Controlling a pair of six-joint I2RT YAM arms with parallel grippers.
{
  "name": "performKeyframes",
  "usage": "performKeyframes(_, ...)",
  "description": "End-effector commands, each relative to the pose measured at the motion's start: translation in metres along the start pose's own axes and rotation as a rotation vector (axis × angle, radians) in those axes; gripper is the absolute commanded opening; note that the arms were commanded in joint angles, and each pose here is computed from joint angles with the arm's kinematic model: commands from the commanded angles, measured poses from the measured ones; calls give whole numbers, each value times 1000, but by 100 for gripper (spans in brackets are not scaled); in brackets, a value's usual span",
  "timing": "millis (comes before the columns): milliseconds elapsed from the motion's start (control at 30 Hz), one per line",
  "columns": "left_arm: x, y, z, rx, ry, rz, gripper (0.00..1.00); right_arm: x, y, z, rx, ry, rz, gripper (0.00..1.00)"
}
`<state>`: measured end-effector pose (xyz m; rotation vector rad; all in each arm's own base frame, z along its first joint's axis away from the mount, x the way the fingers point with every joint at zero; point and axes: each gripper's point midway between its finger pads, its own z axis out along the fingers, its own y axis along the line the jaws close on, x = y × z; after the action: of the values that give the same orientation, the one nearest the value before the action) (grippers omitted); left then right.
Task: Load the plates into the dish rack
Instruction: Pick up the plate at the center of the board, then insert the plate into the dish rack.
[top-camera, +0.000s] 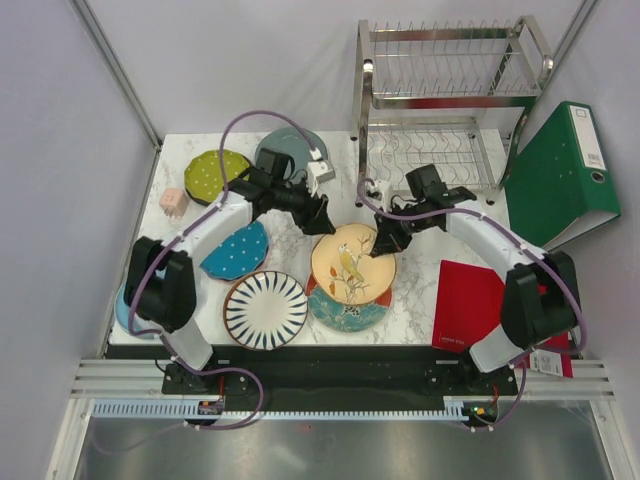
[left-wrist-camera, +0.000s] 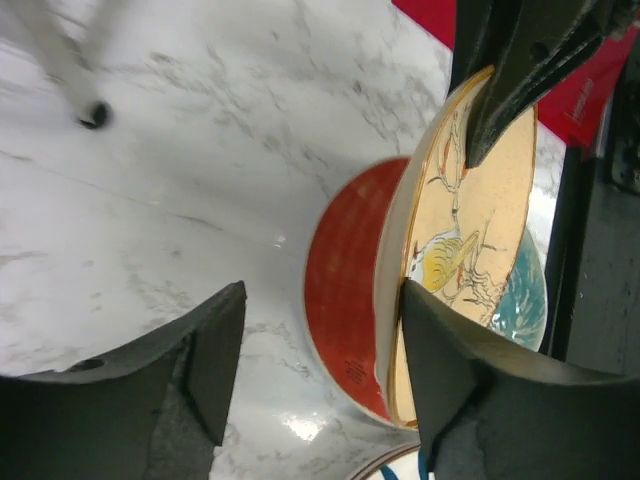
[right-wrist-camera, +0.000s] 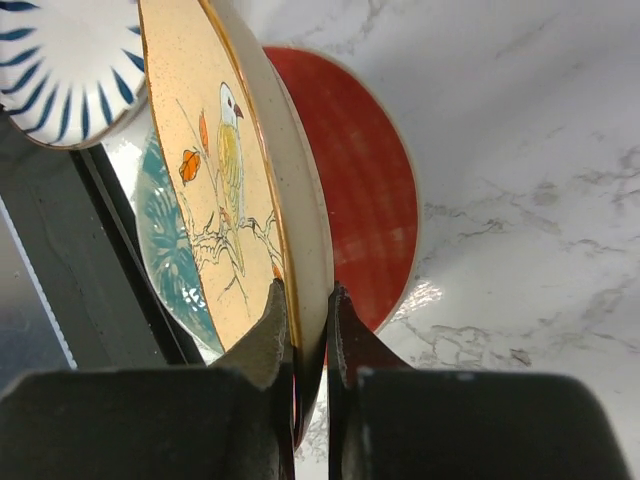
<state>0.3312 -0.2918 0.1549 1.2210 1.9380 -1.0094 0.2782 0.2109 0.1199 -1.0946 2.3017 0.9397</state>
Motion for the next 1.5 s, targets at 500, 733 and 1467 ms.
performKeyframes(500,-110,48,-179,-866,-391,143,100,-312,89,-318,493,-958,-299,0)
performKeyframes(733,-112,44,-166,-819,-478,110,100,-337,67,-433,1001,-1232,-300,0)
performKeyframes(1467,-120,76,-89,-655,-473,35,100,-261,-80,-560,1625,-1292,18,0)
